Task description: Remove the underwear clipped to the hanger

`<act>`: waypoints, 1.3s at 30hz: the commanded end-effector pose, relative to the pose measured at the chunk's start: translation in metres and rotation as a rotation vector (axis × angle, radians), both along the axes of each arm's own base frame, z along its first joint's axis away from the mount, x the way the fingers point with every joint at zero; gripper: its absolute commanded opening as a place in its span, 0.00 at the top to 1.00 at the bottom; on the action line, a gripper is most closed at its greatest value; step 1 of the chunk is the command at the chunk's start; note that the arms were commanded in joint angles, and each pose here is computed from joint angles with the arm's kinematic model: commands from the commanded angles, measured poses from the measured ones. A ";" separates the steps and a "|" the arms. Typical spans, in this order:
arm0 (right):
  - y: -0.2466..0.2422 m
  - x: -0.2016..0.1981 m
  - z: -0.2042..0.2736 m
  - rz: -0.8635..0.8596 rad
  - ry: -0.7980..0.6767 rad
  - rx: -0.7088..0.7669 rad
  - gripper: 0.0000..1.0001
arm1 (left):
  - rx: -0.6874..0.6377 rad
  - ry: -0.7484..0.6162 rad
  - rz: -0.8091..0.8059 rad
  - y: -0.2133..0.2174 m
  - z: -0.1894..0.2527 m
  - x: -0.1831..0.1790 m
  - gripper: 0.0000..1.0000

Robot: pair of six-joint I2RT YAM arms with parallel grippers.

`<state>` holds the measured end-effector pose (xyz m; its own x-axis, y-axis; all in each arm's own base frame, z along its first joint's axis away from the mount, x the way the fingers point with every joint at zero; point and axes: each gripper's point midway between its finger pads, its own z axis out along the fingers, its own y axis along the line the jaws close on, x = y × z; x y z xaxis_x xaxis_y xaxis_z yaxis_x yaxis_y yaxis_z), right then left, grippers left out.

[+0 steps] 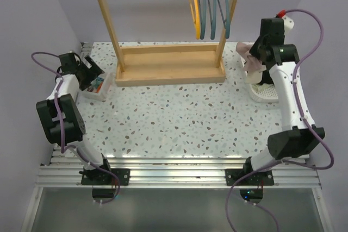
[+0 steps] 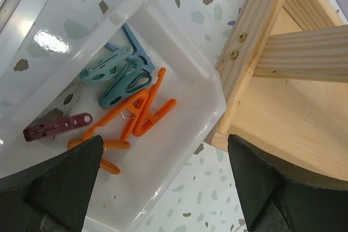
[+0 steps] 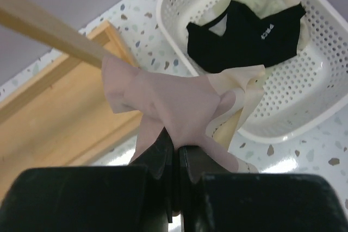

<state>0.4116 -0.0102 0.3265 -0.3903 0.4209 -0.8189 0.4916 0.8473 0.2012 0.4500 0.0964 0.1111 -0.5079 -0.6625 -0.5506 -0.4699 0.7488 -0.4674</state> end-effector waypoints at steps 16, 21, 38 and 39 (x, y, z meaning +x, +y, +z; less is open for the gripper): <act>-0.086 0.106 0.019 -0.180 -0.078 -0.103 0.02 | 0.000 -0.254 -0.199 -0.055 0.116 -0.039 0.00; -0.061 0.088 0.056 -0.025 -0.153 -0.078 0.02 | -0.052 -0.349 -0.246 -0.070 0.151 -0.039 0.00; 0.098 -0.144 0.089 0.722 -0.320 0.317 0.02 | -0.313 -0.697 -0.640 -0.176 0.261 -0.087 0.00; 0.103 -0.160 0.097 0.749 -0.349 0.313 0.02 | -0.317 -0.699 -0.657 -0.180 0.265 -0.089 0.00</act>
<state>0.2842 0.0688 0.4072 -0.3978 0.3896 -0.8306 -0.1743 0.8568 0.4854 0.3773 -0.0600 0.3349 -0.4817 -0.5762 -0.6603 0.2818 0.6116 -0.7393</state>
